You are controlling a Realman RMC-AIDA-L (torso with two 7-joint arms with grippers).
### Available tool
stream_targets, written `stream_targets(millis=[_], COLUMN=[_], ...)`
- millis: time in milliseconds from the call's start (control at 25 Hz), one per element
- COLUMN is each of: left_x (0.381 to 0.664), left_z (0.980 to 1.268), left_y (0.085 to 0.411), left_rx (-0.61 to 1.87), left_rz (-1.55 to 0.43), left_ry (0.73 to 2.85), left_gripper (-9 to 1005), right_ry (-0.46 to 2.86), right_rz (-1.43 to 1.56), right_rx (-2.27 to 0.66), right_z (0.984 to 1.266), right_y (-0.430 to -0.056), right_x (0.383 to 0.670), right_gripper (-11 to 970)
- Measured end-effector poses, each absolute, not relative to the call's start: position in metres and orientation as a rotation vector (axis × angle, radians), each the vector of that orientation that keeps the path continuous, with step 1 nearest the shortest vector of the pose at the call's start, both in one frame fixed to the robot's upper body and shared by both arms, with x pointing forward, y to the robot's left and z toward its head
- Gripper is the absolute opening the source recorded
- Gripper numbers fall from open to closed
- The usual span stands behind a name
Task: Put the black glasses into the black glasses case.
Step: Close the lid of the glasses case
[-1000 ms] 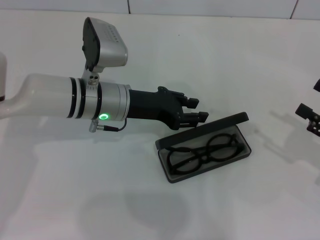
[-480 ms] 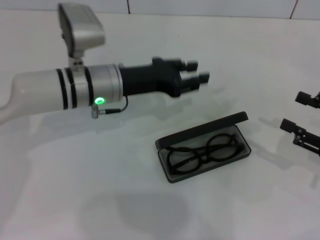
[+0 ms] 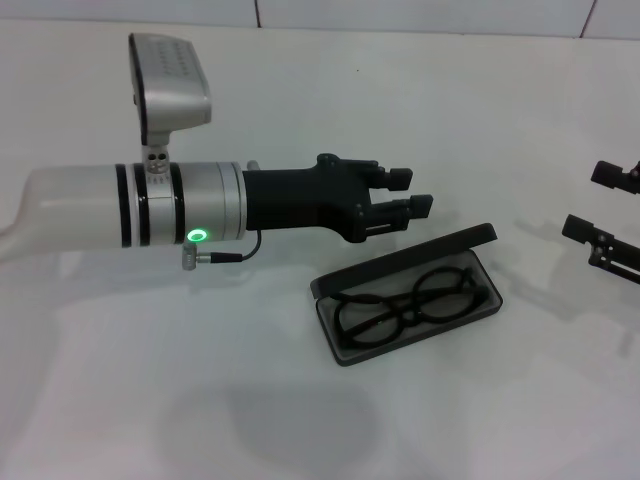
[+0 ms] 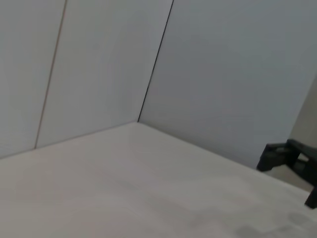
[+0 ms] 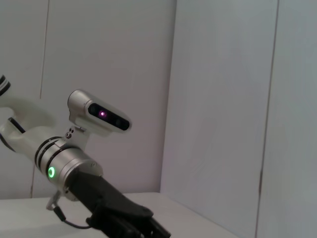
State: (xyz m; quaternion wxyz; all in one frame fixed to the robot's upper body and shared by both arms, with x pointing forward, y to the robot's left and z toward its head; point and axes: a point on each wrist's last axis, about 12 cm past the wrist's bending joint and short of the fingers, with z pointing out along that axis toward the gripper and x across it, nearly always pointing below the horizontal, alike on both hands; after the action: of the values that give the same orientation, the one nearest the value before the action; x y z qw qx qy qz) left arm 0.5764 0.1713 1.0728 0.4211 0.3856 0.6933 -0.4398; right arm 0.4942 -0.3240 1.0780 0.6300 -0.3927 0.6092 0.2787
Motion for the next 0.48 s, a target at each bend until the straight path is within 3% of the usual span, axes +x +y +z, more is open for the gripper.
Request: stream_targets(millis=[480], left_x=[0.572], left_z=[1.061], left_y=[0.175], left_rx=[0.988], left_rz=[-1.065], left_ry=[1.812], left_gripper=[477], right_ry=[1.404], right_rz=[0.607], right_rx=[-0.844], right_z=[1.076], right_y=[-0.332], right_x=[0.489], right_gripper=[637])
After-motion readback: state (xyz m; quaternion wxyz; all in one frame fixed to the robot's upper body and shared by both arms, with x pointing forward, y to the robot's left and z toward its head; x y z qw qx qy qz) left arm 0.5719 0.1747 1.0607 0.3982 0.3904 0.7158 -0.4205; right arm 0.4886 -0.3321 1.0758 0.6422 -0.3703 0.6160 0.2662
